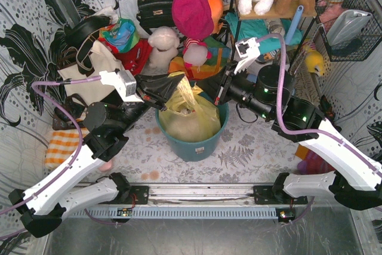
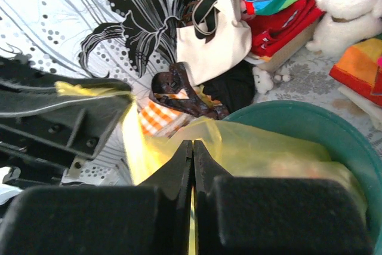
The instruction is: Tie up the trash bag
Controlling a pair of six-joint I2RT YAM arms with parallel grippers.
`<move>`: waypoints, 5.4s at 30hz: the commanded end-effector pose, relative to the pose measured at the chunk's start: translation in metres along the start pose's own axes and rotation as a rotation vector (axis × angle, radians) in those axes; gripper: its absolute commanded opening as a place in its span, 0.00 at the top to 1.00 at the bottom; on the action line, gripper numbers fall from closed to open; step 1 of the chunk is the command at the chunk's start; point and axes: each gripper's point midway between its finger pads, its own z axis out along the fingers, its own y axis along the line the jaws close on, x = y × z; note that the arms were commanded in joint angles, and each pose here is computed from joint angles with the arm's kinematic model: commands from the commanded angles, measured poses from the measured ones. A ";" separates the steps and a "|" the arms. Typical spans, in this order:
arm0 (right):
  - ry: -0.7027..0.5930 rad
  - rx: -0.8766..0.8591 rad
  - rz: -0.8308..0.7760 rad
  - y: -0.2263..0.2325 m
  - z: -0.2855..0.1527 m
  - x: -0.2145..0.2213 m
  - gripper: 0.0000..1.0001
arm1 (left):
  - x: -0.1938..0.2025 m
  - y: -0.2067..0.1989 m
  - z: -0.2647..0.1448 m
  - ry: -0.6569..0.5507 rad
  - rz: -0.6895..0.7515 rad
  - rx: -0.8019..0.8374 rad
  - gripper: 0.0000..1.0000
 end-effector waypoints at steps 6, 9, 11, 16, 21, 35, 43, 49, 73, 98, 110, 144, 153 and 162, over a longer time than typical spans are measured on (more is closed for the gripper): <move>0.004 -0.131 0.054 0.036 -0.013 0.004 1.00 | 0.003 0.026 -0.009 0.021 0.054 -0.143 1.00; 0.029 -0.166 0.074 0.046 -0.013 0.014 1.00 | 0.004 0.028 -0.010 0.026 0.056 -0.154 1.00; 0.043 -0.185 0.087 0.052 -0.014 0.021 1.00 | 0.003 0.028 -0.011 0.024 0.056 -0.155 1.00; 0.059 -0.205 0.104 0.064 -0.011 0.035 1.00 | 0.002 0.028 -0.010 0.024 0.053 -0.153 1.00; 0.026 -0.177 0.092 0.070 -0.006 0.042 1.00 | 0.001 0.026 -0.009 0.020 0.049 -0.145 1.00; -0.204 0.065 0.006 0.052 0.033 0.054 1.00 | -0.001 0.021 -0.009 0.016 0.037 -0.120 1.00; -0.298 0.173 -0.032 0.028 0.053 0.069 1.00 | -0.001 0.019 -0.009 0.024 0.037 -0.106 1.00; -0.382 0.276 -0.068 0.006 0.055 0.071 1.00 | -0.002 0.012 -0.009 0.037 0.033 -0.070 1.00; -0.394 0.371 -0.101 -0.037 0.053 0.062 1.00 | 0.000 0.032 -0.050 0.113 0.048 -0.215 0.38; -0.340 0.249 -0.024 -0.020 0.067 0.085 1.00 | 0.090 0.053 -0.064 0.350 0.063 -0.286 0.64; -0.410 0.279 -0.086 -0.027 0.089 0.086 1.00 | 0.080 0.034 -0.069 0.366 0.048 -0.196 0.94; -0.476 0.159 -0.107 -0.042 0.073 0.080 1.00 | 0.087 0.026 -0.070 0.390 0.008 -0.160 0.98; -0.497 0.107 -0.129 -0.033 0.087 0.088 1.00 | 0.083 0.021 -0.068 0.384 0.006 -0.131 0.98; -0.589 0.040 -0.194 -0.018 0.092 0.077 1.00 | 0.083 0.015 -0.072 0.406 0.000 -0.100 0.97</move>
